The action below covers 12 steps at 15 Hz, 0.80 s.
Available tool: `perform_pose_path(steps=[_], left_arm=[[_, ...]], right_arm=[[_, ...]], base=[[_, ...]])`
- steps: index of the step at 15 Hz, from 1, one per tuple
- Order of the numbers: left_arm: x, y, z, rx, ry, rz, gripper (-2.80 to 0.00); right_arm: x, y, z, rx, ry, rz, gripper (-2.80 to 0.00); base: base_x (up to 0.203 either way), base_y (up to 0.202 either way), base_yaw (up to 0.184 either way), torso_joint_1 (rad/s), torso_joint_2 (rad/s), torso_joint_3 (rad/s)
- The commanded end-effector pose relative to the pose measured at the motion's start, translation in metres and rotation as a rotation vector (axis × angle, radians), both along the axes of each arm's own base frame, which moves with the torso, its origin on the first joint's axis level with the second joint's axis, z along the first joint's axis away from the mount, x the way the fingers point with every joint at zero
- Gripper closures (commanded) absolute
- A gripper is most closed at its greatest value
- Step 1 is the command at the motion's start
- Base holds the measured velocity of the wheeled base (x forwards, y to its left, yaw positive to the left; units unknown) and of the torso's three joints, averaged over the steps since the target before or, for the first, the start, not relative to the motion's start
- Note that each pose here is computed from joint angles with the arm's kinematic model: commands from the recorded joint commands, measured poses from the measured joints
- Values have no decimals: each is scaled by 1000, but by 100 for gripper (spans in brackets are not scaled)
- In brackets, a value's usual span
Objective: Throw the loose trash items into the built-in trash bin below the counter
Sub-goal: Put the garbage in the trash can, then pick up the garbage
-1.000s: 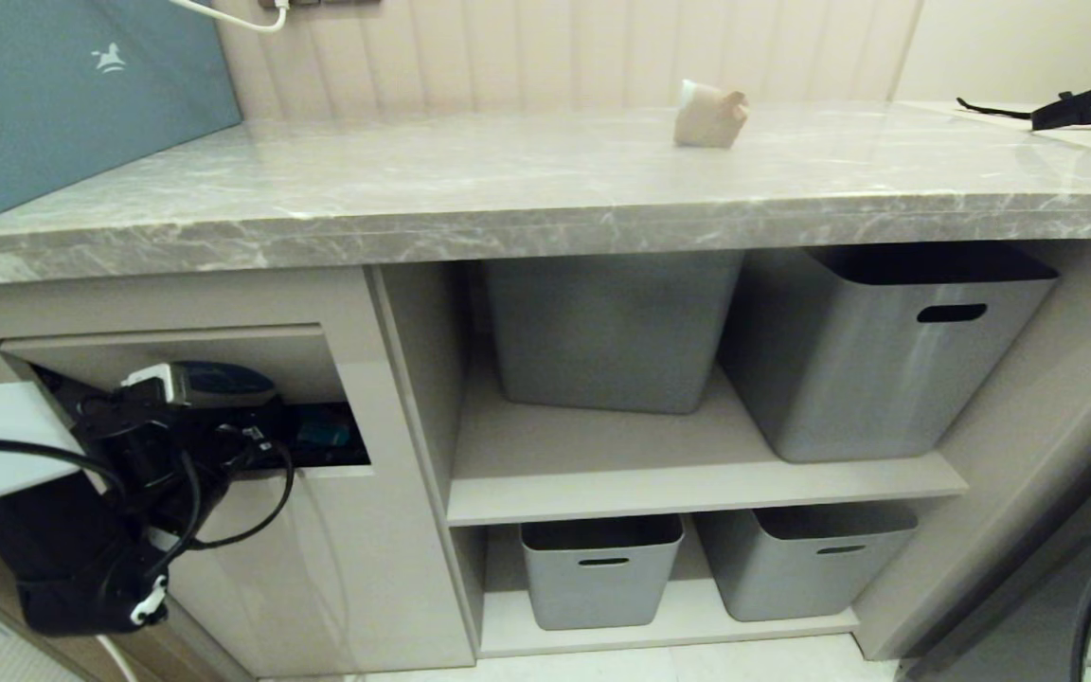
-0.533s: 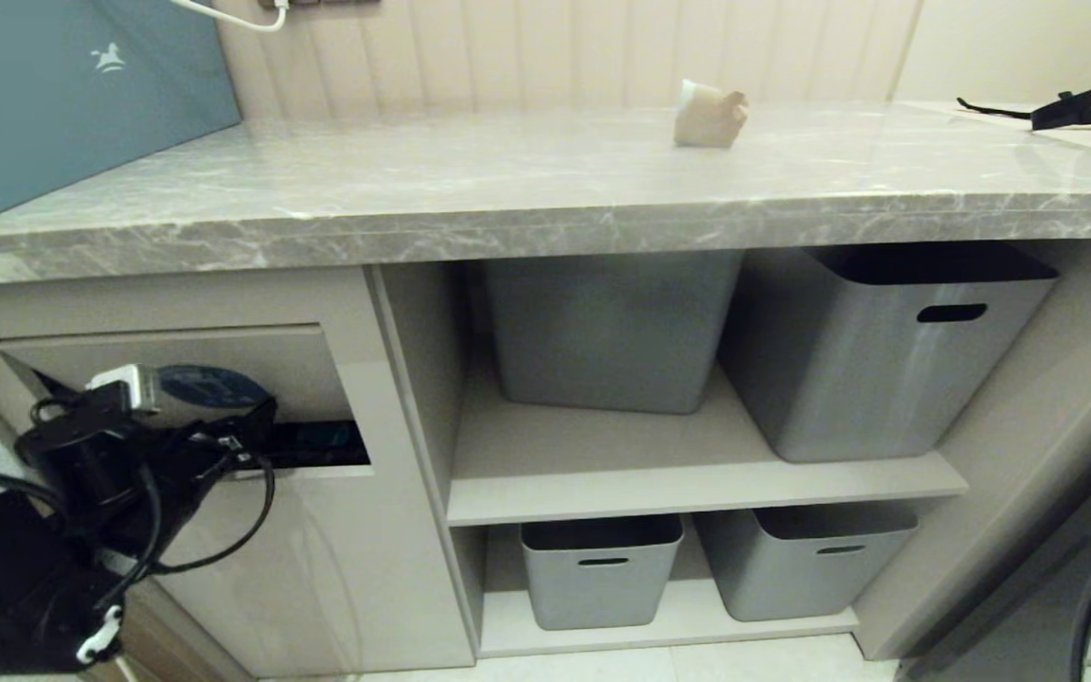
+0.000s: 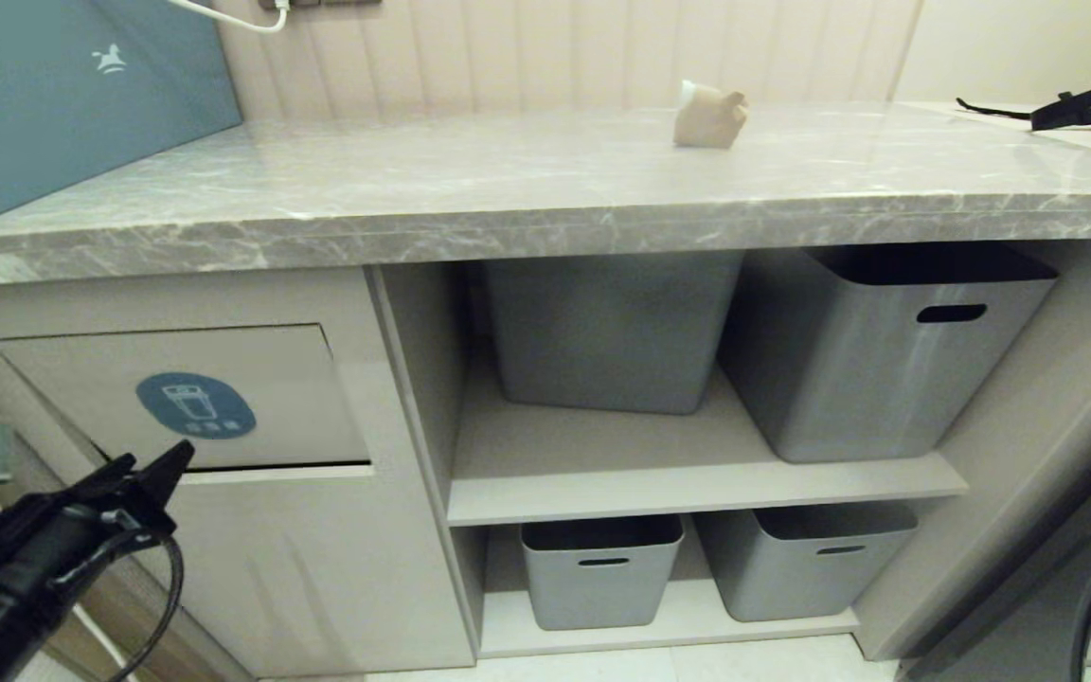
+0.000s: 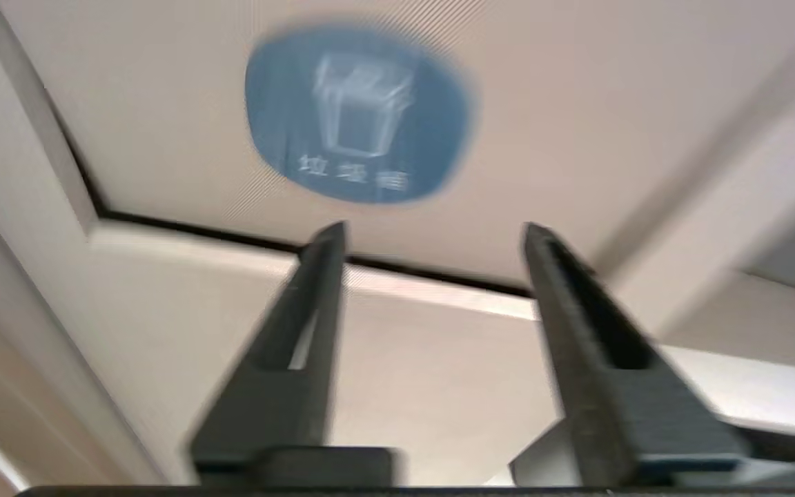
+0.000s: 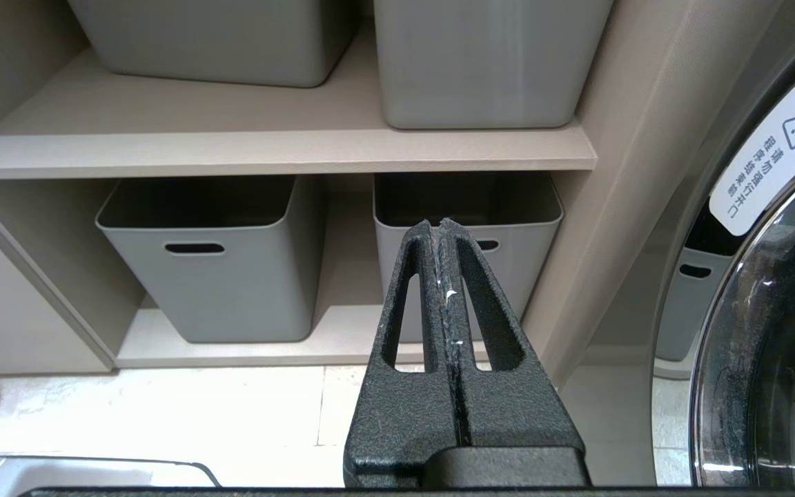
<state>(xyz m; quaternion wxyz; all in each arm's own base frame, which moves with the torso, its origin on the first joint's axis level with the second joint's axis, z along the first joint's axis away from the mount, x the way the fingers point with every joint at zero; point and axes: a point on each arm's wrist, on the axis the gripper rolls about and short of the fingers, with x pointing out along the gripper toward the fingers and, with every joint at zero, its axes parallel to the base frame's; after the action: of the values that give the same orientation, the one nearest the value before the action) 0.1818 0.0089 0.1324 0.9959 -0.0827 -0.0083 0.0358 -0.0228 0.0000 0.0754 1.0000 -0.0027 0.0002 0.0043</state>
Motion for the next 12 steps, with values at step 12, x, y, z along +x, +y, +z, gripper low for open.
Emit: perform_pose_path(steps=[12], left_arm=[[-72,-10,65,202,-224,-272,0]], right_arm=[[0,0,0,-1,0,1,0]], base=[[0,0,0,0,0,0]])
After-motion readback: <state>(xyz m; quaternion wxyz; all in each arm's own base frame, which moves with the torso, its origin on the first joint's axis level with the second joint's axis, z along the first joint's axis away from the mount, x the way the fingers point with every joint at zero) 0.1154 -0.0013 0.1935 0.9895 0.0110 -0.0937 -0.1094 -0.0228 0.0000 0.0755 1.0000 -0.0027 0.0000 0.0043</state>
